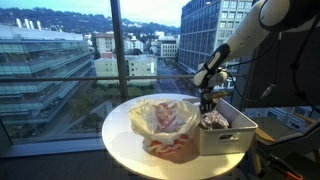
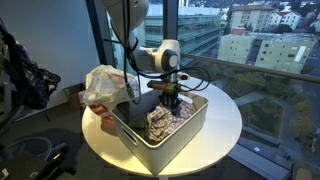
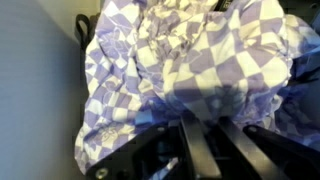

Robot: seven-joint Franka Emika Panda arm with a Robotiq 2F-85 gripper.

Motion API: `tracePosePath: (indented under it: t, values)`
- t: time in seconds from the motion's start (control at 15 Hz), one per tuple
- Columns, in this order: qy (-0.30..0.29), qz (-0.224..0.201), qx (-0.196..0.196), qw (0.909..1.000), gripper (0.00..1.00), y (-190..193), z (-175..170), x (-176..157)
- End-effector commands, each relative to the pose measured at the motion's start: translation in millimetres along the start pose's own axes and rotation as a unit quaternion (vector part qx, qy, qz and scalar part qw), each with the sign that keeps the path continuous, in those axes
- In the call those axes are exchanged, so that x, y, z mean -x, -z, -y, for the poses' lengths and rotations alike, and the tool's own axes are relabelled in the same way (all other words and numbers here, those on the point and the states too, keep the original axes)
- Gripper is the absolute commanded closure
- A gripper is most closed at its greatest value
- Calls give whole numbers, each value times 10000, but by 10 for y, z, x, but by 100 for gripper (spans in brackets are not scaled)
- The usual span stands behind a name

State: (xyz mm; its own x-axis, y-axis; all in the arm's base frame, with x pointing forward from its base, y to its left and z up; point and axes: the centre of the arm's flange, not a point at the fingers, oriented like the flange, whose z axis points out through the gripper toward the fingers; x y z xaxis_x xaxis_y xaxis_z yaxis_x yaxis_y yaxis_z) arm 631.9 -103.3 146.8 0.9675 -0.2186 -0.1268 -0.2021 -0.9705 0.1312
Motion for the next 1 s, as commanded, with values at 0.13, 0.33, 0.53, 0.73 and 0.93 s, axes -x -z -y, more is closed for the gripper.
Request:
tracePosePath:
  t: [0.13, 0.33, 0.53, 0.73, 0.93]
  values:
    - [-360, 634, 275, 9970, 99, 1098, -2, 419]
    - [-396, 456, 399, 9974, 98, 1666, 55, 714]
    - [-415, -103, 536, 9977, 98, 2262, 145, 1009]
    - [-486, -918, 686, 9922, 98, 2863, 219, 1318]
    - [-583, -1659, 696, 9820, 98, 3490, 287, 1678]
